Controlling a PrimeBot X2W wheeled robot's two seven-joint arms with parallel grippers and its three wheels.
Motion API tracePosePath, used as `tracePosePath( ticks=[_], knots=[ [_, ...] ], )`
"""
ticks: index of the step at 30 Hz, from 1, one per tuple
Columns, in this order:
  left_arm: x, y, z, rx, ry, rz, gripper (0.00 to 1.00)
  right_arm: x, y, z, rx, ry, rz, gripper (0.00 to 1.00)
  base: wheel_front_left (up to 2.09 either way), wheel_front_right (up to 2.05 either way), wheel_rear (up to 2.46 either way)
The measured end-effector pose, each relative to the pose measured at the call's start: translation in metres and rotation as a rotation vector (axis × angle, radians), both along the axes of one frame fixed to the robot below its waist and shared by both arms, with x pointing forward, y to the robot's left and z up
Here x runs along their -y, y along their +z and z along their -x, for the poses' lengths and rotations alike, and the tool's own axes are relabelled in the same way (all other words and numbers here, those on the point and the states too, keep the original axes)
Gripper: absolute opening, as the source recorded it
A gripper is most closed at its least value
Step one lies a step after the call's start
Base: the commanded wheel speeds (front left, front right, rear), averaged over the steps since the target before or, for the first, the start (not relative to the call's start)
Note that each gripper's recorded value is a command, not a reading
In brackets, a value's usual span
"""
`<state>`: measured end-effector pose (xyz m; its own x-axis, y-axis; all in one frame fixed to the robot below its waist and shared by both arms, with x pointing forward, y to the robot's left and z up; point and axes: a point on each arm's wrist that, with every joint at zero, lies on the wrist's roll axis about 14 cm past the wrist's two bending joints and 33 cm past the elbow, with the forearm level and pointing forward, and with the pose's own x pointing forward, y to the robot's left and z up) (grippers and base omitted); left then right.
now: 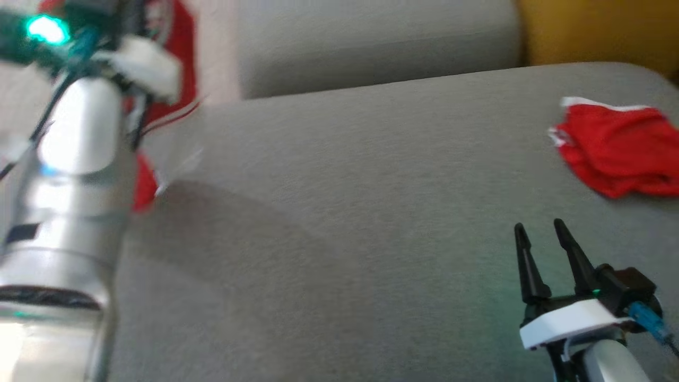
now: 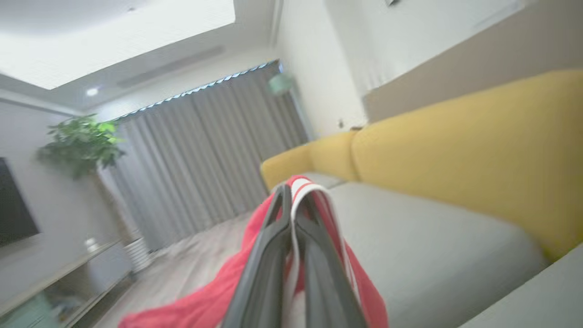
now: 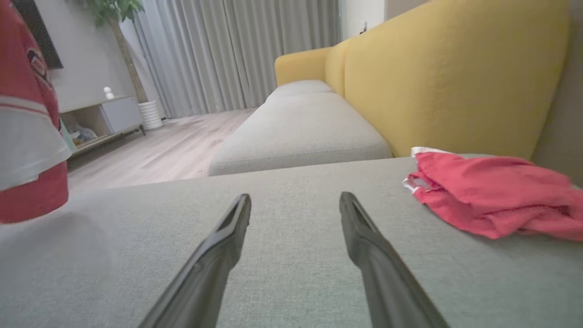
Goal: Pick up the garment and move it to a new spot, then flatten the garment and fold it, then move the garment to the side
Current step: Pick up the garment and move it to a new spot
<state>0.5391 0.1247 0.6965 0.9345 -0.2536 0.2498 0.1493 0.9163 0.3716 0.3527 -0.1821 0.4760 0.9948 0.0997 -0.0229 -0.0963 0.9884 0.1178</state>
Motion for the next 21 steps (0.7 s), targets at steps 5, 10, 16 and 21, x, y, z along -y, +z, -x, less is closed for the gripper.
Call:
tracePosePath(
  ticks=[5,10,16,21],
  knots=[
    [0.115,0.049,0.021,0.094,-0.269,0.055,0.00,0.022,0.017,0.022,0.057,-0.087,-0.018,1.00,0.00,0.00,0.00],
    [0.180,0.037,0.035,0.055,-0.424,0.068,0.00,0.032,0.020,0.038,0.072,-0.145,-0.039,1.00,0.00,0.00,0.00],
    [0.209,-0.096,0.045,-0.231,-0.493,0.050,0.00,0.033,0.006,0.041,0.023,-0.169,-0.058,1.00,0.00,0.00,0.00],
    [0.185,-0.220,0.078,-0.478,-0.411,0.030,1.00,0.029,0.000,0.031,-0.001,-0.166,-0.066,1.00,0.00,0.00,0.00]
  ],
)
